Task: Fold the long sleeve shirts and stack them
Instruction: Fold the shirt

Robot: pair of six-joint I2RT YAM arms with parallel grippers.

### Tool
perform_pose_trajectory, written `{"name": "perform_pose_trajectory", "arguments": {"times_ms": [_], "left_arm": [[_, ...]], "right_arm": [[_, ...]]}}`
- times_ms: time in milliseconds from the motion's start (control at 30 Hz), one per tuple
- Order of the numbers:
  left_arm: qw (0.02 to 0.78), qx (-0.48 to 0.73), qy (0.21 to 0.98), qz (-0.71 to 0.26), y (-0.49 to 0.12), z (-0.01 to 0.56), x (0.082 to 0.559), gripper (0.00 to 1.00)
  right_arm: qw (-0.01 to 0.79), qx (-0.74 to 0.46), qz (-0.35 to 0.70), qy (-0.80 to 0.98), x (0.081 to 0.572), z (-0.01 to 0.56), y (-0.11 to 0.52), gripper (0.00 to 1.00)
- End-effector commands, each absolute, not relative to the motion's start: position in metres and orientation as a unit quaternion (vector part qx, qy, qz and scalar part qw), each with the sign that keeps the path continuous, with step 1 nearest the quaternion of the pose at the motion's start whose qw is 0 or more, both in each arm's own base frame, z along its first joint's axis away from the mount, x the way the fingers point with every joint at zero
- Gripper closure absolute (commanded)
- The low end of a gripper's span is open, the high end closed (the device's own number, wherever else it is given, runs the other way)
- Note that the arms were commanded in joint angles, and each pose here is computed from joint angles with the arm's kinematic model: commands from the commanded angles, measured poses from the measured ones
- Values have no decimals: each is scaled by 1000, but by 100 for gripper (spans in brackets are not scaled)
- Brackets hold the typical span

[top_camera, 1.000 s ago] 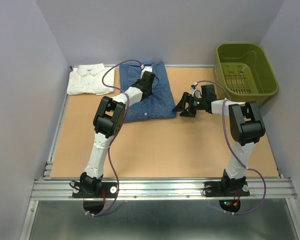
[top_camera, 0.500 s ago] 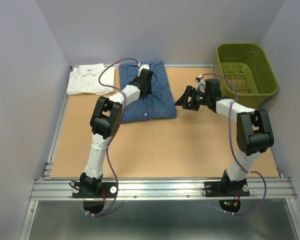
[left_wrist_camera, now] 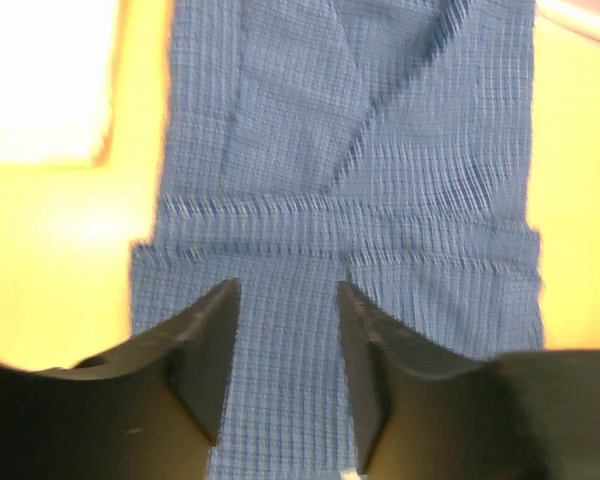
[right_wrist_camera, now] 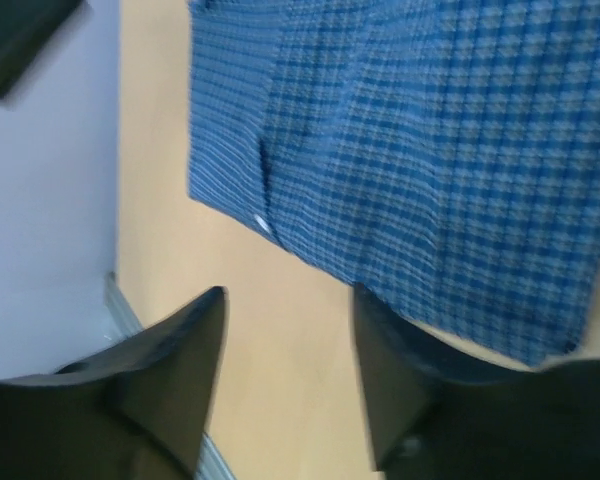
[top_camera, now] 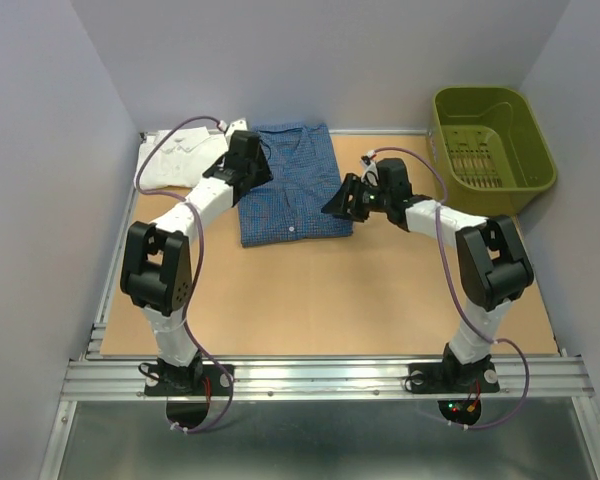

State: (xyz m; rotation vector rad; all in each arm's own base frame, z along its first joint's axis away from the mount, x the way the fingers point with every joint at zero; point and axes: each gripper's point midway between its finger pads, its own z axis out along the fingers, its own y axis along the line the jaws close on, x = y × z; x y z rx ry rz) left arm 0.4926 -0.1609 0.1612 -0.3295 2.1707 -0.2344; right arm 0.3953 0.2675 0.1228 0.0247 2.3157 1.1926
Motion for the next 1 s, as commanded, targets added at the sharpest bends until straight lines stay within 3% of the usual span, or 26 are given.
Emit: {"name": "perform_pose_trajectory", "arguments": {"times_ms": [0,33,100,367,533,733,900,967], "left_arm": [[389,-140,898,-152,-182,124,452,53],[370,-140,906,-154,-183,108,441,56],[354,-145,912,-148,-181,92,435,59],[255,-154,943,-145,-184,21,397,60],[164,-167,961,-146,-176,-10,330,59],[142,-159,961,-175,-175,4,265,57],[133,-165,955,-210,-184,17,217,55],[167,-170,941,-239,-187,41,221,53]], "right_arm": [[311,12,501,807,427,164,299,47],[300,18,507,808,428,153,304,54],[291,32,532,795,430,151,310,57],[233,75,494,834,417,62,301,63],[180,95,486,850,373,37,289,65],[147,104,443,878,315,23,260,65],[171,82,458,869,298,59,255,64],[178,68,477,858,299,78,260,64]]}}
